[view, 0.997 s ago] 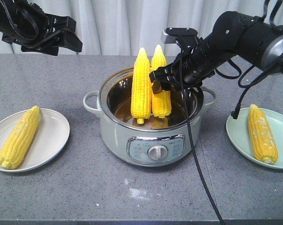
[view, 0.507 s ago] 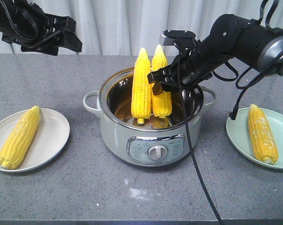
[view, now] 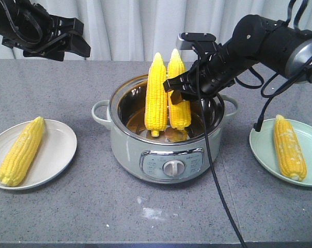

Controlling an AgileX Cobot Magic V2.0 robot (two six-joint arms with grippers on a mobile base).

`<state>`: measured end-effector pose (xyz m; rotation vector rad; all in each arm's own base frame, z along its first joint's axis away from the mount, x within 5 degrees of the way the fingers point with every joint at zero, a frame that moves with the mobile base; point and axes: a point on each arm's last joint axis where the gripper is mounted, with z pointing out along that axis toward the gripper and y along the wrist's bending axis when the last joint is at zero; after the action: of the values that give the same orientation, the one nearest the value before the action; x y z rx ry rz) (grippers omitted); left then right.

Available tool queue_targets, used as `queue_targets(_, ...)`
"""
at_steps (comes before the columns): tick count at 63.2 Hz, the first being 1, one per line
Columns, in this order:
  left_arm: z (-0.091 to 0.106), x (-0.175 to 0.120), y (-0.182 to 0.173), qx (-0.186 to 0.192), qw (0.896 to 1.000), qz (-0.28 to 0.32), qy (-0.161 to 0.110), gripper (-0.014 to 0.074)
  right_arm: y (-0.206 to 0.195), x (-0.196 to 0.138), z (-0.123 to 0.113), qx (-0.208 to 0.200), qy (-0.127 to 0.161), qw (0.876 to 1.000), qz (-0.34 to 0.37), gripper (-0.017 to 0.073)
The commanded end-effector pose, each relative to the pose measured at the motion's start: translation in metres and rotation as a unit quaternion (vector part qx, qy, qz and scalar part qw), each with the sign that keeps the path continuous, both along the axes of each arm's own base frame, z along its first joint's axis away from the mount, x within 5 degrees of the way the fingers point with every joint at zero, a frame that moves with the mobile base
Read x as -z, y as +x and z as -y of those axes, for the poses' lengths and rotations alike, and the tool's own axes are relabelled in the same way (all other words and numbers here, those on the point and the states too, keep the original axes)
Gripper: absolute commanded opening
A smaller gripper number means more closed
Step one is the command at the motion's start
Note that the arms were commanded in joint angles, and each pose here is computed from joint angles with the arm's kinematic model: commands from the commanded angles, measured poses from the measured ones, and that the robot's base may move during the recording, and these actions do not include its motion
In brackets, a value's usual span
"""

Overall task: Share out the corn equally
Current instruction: 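Lift the grasped corn cob up out of the pot with the right gripper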

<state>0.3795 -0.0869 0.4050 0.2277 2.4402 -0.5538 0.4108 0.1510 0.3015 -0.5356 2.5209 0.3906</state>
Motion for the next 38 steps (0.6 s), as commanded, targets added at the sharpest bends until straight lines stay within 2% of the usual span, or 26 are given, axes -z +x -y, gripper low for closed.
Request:
queue_targets(1, 0.0, -0.031, -0.012, -0.006, 0.998, 0.062, -0.026, 0.0481, -0.015, -0.055, 0.007, 0.004, 0.026, 0.996, 0.086, -0.0009)
queue_targets(10, 0.0, -0.031, -0.012, -0.006, 0.998, 0.061, -0.026, 0.0481, -0.031, -0.086, 0.013, 0.006, 0.031, 0.991, 0.131, -0.0008)
queue_targets(22, 0.001, -0.031, -0.013, -0.002, 0.998, 0.056, -0.029, 0.0481, -0.062, -0.135, 0.024, 0.007, 0.048, 0.978, 0.203, -0.0008)
queue_targets(30, 0.015, -0.034, -0.016, 0.023, 0.996, 0.052, -0.069, 0.0481, -0.087, -0.164, 0.034, 0.004, 0.045, 0.967, 0.253, -0.0006)
queue_targets(38, 0.041, -0.036, -0.022, 0.061, 0.992, 0.065, -0.087, 0.0481, -0.107, -0.186, 0.046, 0.013, 0.018, 0.955, 0.295, -0.0006)
